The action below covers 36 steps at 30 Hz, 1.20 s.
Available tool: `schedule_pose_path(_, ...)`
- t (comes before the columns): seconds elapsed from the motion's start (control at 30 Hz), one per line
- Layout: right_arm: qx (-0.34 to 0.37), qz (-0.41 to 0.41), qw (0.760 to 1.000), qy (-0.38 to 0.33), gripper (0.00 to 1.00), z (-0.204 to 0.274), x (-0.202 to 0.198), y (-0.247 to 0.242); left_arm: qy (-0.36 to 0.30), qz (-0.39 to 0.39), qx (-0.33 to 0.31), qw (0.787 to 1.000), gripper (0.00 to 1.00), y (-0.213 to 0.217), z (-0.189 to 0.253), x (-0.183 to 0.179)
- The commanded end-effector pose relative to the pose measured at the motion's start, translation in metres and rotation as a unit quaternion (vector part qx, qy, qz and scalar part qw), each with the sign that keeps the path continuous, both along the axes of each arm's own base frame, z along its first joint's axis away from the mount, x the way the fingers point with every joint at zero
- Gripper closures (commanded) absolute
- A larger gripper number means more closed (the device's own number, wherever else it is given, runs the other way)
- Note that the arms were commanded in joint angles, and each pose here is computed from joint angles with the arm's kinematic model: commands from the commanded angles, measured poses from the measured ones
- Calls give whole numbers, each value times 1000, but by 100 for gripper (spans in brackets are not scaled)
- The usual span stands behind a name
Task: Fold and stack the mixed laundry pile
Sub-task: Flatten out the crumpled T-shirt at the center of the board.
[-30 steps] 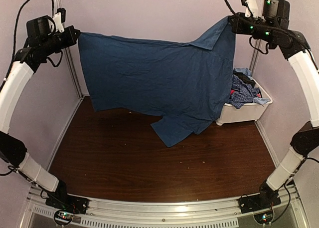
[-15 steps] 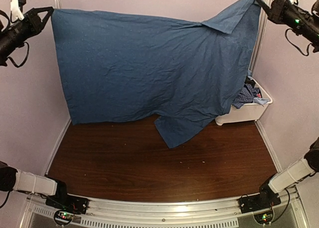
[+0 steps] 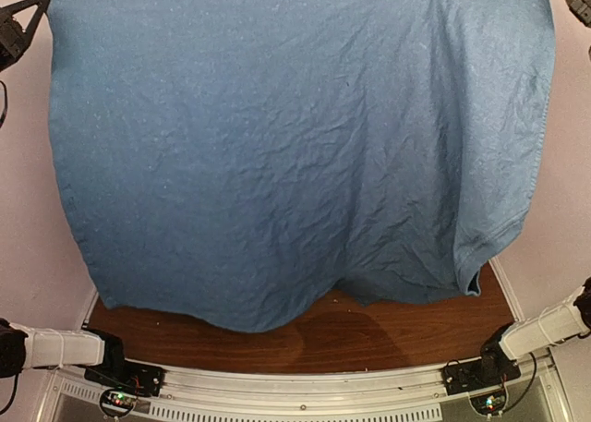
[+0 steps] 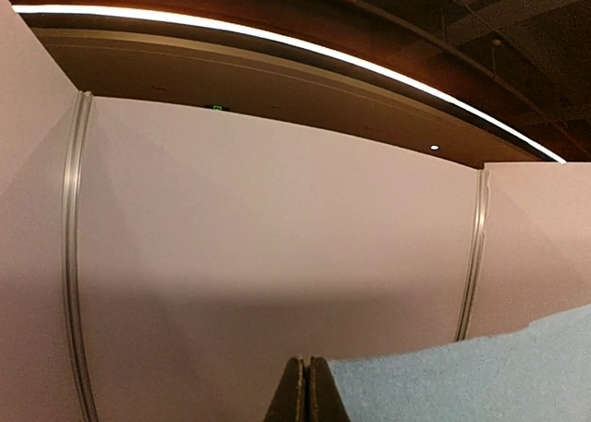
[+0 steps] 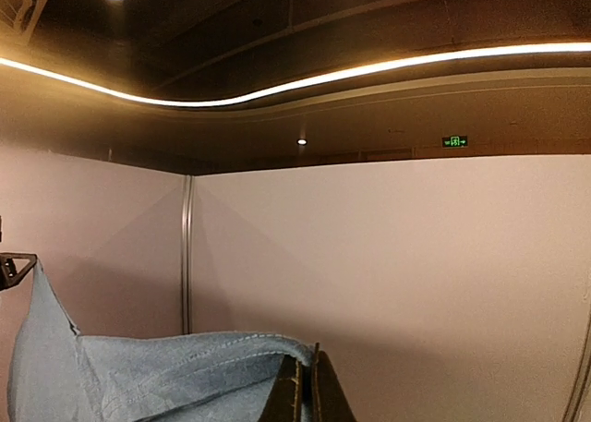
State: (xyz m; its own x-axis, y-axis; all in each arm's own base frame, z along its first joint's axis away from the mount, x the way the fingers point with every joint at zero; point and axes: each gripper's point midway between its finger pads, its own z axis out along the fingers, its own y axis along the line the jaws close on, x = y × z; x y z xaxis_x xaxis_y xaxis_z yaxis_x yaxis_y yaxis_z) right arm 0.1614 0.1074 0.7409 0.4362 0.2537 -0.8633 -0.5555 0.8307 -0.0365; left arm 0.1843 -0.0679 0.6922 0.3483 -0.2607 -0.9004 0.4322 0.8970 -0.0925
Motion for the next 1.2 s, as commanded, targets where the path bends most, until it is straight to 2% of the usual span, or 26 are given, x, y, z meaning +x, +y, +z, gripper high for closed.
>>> schedule_pose_path(0.0,-58,-88,990,96,100,-56,108,29,125,80,-19,989,100,17,-75,86)
schedule_pose_path(0.13,-142,-112,968,171,100,-133,188,68,202,126,-17,971,100,25,-152,142)
schedule_pose_path(0.23,-192,-117,951,213,100,-196,244,97,262,171,-8,950,100,34,-224,183)
schedule_pose_path(0.37,-240,-147,917,281,100,-283,336,127,330,237,3,914,100,55,-312,240)
schedule_pose_path(0.4,-246,-165,909,295,99,-301,361,132,356,255,13,899,100,60,-340,261)
schedule_pose_path(0.47,-248,-189,900,306,67,-323,396,138,393,276,39,876,99,68,-380,296)
schedule_pose_path(0.5,-240,-192,900,308,56,-328,406,140,419,283,48,861,90,73,-396,314)
schedule_pose_path(0.53,-224,-196,904,306,36,-328,412,138,446,286,53,846,79,78,-412,329)
schedule_pose_path(0.57,-217,-195,904,312,17,-333,414,139,466,287,57,835,63,82,-425,342)
schedule_pose_path(0.6,-212,-190,905,318,3,-337,413,139,478,290,55,827,49,86,-431,349)
schedule_pose_path(0.63,-208,-184,907,318,1,-336,409,139,483,290,54,825,34,86,-435,354)
schedule_pose_path(0.67,-209,-175,907,320,0,-338,405,140,480,286,55,827,27,85,-435,357)
schedule_pose_path(0.73,-213,-167,907,324,0,-336,394,137,480,293,56,825,24,88,-437,355)
schedule_pose_path(0.87,-227,-132,896,359,0,-356,377,142,490,278,56,825,24,83,-449,345)
schedule_pose_path(1.0,-239,-71,877,412,0,-398,355,153,502,201,57,839,27,56,-474,332)
schedule_pose_path(1.1,-247,-39,857,450,2,-439,340,158,518,130,50,844,31,32,-504,326)
schedule_pose_path(1.17,-243,-30,841,482,5,-468,330,158,532,101,52,839,33,18,-527,325)
